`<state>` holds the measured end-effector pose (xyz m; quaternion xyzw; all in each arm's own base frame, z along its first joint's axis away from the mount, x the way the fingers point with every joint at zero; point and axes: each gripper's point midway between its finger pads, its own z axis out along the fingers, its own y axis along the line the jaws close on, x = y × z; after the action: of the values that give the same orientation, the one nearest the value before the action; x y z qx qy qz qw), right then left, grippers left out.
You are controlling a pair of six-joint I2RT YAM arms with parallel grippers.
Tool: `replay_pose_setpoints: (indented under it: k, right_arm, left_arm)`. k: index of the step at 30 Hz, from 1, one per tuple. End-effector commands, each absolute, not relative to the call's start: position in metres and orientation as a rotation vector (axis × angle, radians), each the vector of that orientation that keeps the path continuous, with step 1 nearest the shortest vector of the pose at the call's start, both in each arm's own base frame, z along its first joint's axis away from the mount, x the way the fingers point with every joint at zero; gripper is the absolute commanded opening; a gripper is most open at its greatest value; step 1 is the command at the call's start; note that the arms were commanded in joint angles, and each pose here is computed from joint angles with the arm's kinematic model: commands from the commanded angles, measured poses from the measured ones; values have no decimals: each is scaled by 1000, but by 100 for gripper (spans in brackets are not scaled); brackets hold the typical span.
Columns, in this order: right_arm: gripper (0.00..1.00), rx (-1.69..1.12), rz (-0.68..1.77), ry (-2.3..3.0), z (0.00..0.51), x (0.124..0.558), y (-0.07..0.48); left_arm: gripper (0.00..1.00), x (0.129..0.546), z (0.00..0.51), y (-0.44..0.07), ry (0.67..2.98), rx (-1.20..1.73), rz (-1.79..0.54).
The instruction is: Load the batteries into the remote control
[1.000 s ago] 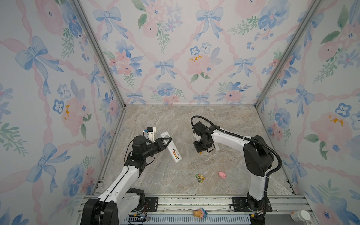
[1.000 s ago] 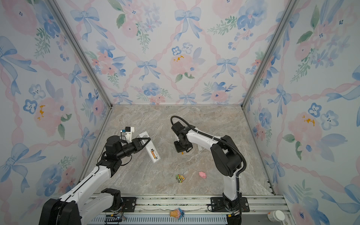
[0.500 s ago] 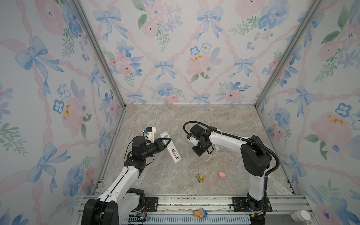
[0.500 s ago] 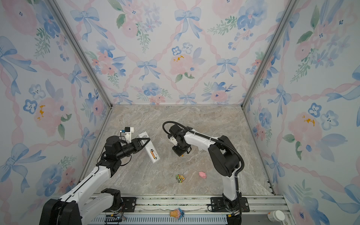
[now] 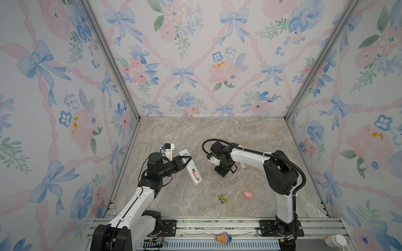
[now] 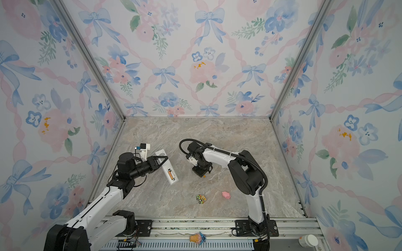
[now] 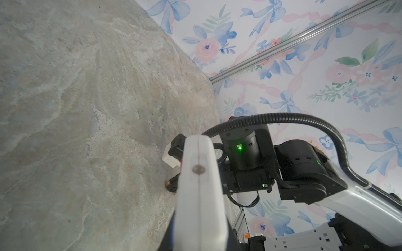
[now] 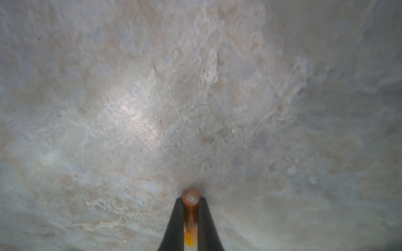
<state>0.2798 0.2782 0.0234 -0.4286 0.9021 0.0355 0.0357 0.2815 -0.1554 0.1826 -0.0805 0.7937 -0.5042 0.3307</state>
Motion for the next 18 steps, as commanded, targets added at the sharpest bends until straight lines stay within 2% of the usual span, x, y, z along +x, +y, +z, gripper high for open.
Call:
replay_pose_setpoints:
  k: [1,6,11,18]
  right_arm:
    - [0,-1390,95,2807,12,267,275]
    - [1,-1387,98,2821,14,268,272]
    - [18,-1346,110,2822,23,277,276]
    - [31,-1274,132,2829,37,291,285]
  left_arm:
    - [0,273,174,-155,2137,-179,-1289]
    - [0,269,164,-153,2176,-177,-1268]
    - [0,270,159,-152,2179,-198,-1263]
    - [0,276,165,-150,2160,-205,-1242]
